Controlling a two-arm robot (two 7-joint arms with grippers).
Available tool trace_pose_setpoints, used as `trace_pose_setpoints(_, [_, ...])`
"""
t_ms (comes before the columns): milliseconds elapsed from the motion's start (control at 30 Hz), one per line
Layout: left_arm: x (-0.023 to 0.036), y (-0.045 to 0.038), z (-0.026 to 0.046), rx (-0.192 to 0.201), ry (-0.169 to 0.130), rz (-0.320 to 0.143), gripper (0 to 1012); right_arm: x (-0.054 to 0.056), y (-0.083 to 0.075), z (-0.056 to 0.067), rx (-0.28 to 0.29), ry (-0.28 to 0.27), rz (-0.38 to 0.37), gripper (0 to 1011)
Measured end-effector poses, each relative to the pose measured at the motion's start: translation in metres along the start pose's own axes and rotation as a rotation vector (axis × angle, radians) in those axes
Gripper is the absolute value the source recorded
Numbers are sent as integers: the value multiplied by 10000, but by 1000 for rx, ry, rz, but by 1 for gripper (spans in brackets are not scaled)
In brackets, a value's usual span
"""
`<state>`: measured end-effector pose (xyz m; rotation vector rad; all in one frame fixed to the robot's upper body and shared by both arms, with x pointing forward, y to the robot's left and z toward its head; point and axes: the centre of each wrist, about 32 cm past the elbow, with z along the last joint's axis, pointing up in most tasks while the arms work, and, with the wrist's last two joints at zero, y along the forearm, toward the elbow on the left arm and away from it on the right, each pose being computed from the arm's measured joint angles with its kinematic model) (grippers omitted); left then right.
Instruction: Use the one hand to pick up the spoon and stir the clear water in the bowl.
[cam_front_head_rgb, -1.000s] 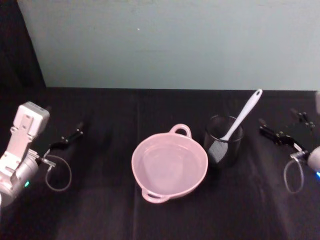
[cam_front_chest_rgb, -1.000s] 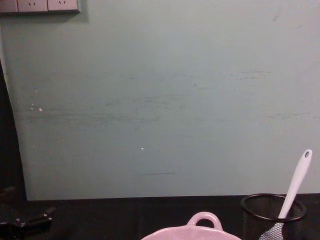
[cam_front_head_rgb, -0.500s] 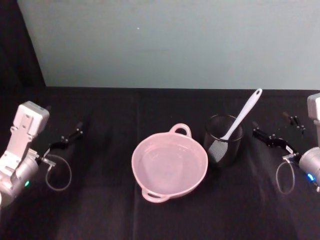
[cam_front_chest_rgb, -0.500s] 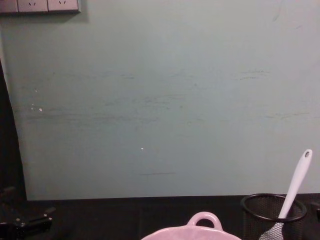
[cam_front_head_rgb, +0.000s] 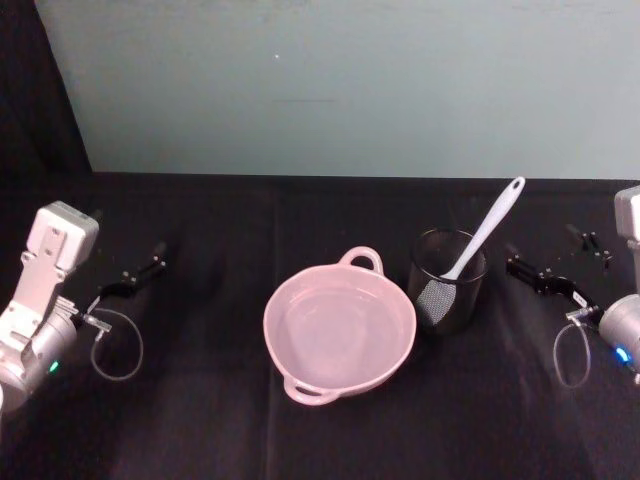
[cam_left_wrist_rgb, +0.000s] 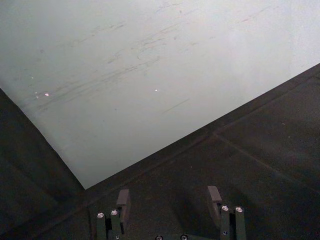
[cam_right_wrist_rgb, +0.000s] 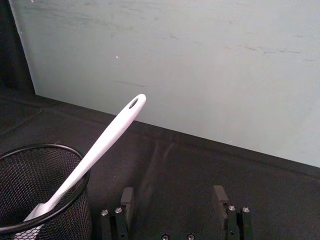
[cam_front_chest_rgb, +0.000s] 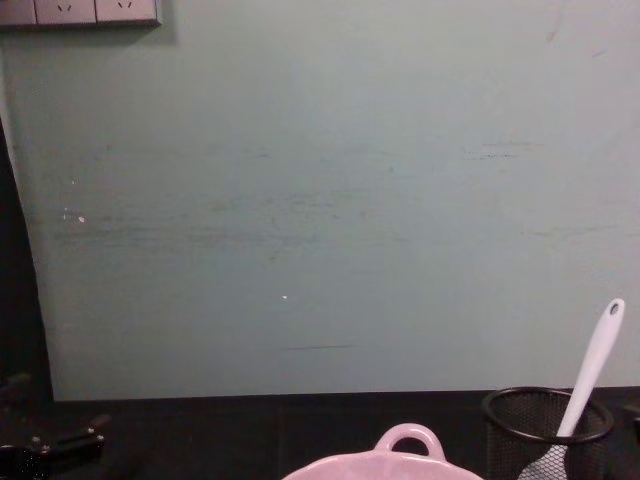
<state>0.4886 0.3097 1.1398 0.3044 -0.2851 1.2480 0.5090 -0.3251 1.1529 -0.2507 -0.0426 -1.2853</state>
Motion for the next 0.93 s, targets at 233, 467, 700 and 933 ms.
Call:
trace_pose_setpoints(233, [0, 0, 0, 0, 0, 0, 1005, -1, -2, 1, -1, -1, -1, 1002])
trace_pose_setpoints(467, [0, 0, 0, 0, 0, 0, 1005, -1, -3, 2, -1, -2, -1, 1002])
trace_pose_setpoints(700, [0, 0, 0, 0, 0, 0, 1005, 0, -3, 4, -2, -3, -2, 1002])
trace_pose_setpoints(933, [0, 0, 0, 0, 0, 0, 1005, 0, -3, 5, -1, -3, -2, 1002])
